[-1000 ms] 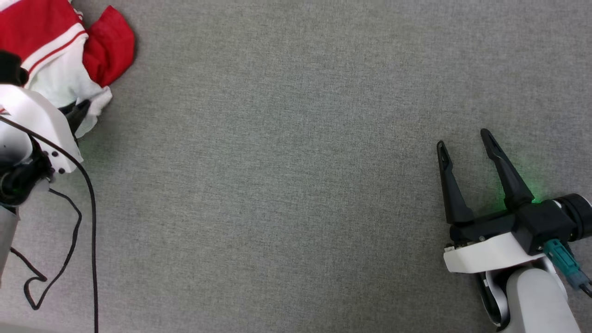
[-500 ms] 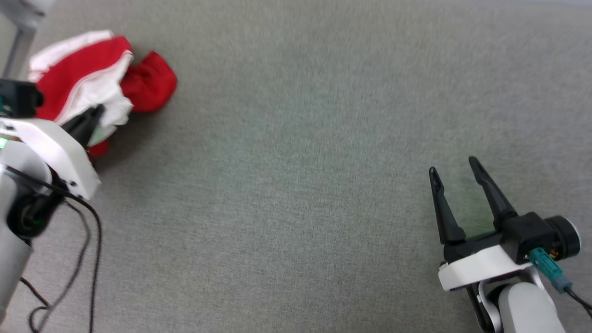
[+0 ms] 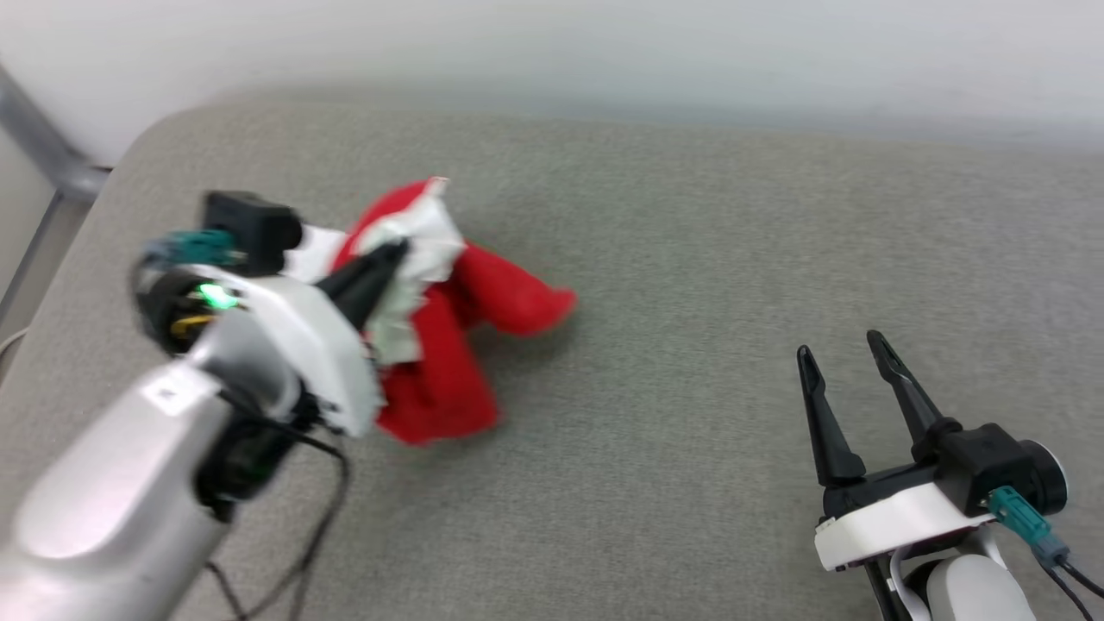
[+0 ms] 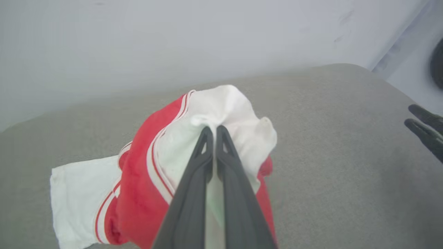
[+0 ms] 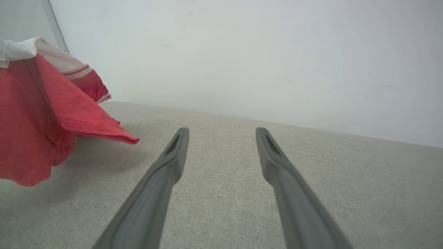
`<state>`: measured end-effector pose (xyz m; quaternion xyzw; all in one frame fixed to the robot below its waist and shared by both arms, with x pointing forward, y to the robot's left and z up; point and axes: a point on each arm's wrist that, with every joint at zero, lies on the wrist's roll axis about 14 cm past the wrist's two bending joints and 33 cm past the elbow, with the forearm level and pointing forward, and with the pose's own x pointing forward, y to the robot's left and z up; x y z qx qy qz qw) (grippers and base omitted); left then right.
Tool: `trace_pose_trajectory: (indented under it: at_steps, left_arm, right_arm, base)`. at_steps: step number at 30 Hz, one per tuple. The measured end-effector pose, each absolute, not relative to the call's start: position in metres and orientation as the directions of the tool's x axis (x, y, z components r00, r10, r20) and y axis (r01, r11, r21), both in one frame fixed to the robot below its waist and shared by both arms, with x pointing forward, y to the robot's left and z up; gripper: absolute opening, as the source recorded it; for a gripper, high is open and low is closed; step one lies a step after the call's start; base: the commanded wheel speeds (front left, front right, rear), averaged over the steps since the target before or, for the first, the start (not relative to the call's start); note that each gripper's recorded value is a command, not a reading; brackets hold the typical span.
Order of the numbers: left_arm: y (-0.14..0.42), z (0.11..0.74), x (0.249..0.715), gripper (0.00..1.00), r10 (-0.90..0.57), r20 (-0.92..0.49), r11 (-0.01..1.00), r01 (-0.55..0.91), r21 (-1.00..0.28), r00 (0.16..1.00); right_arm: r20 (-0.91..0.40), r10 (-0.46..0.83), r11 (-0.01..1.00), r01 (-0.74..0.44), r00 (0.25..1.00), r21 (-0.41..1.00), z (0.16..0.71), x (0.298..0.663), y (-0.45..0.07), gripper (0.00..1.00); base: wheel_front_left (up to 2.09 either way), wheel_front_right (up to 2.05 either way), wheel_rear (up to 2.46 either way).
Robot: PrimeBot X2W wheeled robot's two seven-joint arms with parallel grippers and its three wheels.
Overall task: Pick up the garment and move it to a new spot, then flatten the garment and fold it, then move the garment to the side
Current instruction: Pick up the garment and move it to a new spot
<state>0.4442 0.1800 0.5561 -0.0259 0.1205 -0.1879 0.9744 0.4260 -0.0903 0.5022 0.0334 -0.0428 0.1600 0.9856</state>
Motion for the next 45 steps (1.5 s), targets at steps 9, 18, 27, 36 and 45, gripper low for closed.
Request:
trace_pose_trajectory:
  at_steps: [9, 18, 27, 36, 45]
  left_arm:
    - [0.060, 0.566, 0.454, 0.00, -0.554, -0.173, 0.832, 0.532, -0.160, 0.814]
    - [-0.053, 0.567, 0.469, 0.00, -0.680, -0.117, 0.727, 0.643, -0.241, 0.724]
    - [-0.134, 0.517, 0.430, 1.00, -0.825, -0.176, 0.565, 0.777, -0.278, 0.537]
    - [-0.088, 0.525, 0.450, 1.00, -0.743, -0.059, 0.663, 0.719, -0.207, 0.667]
    - [0.047, 0.556, 0.465, 1.00, -0.505, 0.085, 0.861, 0.508, -0.018, 0.859]
  right_arm:
    - [0.130, 0.155, 0.985, -0.163, 0.979, 0.055, 0.517, 0.420, -0.147, 1.00]
    - [0.163, -0.101, 0.993, 0.089, 0.981, 0.075, 0.530, 0.407, -0.236, 1.00]
    - [0.127, -0.210, 0.977, 0.201, 0.970, 0.076, 0.519, 0.393, -0.273, 1.00]
    - [0.125, -0.149, 0.988, 0.141, 0.981, 0.070, 0.518, 0.399, -0.253, 1.00]
    - [0.129, -0.043, 0.998, 0.036, 0.991, 0.053, 0.520, 0.402, -0.216, 1.00]
  base:
    - [0.00, 0.00, 0.00]
    - [0.00, 0.00, 0.00]
    - [0.00, 0.00, 0.00]
    - [0.00, 0.00, 0.00]
    - [0.00, 0.00, 0.00]
